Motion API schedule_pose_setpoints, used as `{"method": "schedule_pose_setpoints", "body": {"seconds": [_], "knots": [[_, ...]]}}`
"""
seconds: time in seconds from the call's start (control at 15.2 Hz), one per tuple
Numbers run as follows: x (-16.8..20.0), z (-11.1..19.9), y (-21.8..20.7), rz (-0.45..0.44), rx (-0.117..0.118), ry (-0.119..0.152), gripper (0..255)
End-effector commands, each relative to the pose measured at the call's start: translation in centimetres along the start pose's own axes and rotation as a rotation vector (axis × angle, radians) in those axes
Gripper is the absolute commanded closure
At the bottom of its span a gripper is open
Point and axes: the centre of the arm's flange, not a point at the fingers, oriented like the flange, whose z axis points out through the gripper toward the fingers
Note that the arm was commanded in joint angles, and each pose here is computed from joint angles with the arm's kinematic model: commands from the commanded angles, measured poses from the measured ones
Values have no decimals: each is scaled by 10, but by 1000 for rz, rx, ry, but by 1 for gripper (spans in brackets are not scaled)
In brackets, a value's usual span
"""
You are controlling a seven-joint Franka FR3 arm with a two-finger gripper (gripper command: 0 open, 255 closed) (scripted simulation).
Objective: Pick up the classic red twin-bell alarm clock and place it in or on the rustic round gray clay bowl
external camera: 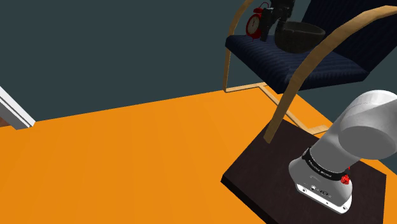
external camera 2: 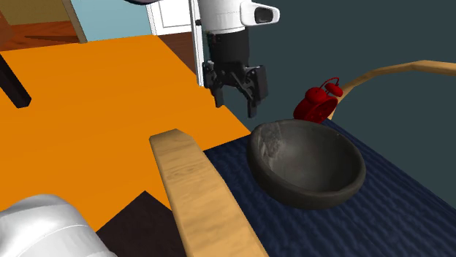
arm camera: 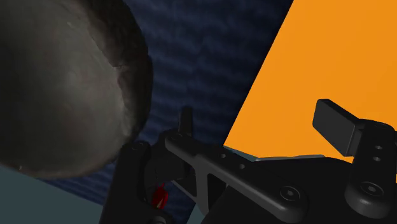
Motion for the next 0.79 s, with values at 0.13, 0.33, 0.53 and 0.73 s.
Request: {"method": "schedule_pose_setpoints", "body": {"seconds": [0.13,0.33,0.53,0.73], "knots": [[30,-17,35,27,1,32,0],[53,-29,62,47,2,56,0],[74,-42,89,67,3,79,0],[95,-56,117,88,4,103,0]]}}
